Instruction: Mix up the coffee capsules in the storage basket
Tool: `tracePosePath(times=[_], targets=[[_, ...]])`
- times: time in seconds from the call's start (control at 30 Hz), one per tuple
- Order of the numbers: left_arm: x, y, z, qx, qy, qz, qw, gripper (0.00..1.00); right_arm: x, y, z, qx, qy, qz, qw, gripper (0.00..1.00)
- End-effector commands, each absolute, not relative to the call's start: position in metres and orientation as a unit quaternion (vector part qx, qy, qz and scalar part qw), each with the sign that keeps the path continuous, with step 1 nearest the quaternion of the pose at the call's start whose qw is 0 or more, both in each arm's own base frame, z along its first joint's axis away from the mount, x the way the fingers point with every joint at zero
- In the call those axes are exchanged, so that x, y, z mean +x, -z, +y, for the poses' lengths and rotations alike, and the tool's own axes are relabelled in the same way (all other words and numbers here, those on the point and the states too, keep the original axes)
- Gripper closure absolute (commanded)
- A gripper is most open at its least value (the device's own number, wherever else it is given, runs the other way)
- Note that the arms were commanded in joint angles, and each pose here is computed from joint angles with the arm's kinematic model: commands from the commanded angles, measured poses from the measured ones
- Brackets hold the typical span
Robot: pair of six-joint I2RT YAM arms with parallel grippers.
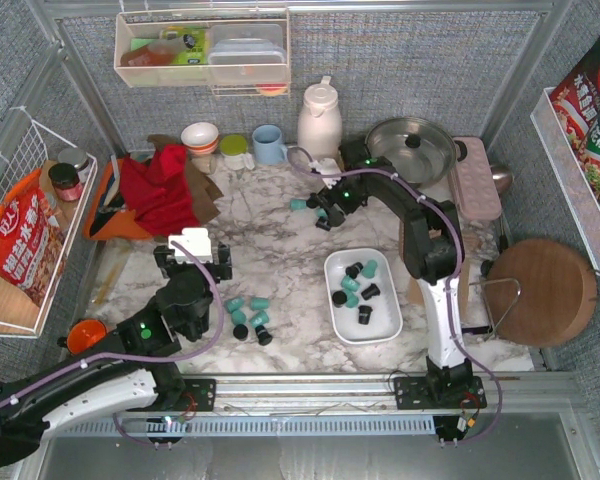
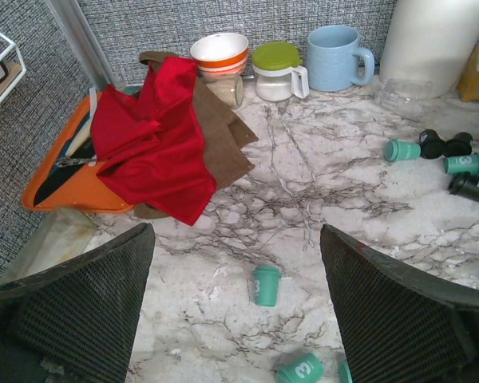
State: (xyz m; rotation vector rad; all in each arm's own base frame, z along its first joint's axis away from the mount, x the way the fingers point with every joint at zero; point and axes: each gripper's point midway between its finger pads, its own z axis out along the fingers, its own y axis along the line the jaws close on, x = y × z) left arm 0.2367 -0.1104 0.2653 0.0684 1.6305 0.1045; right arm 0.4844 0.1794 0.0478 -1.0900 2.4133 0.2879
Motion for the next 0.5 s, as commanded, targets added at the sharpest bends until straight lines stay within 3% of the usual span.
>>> tracePosePath(times=[0.0, 0.47], targets=[[0.238, -0.267, -0.107, 0.023, -0.056, 0.724, 0.687, 0.07, 0.485, -0.044, 0.176, -0.411, -0.114, 0.877, 0.220, 0.27], [0.241, -0.265, -0.108, 0.025, -0.059, 0.726, 0.685, 0.07, 0.490, -0.030, 0.179, -0.418, -0.143, 0.874, 0.205, 0.28]])
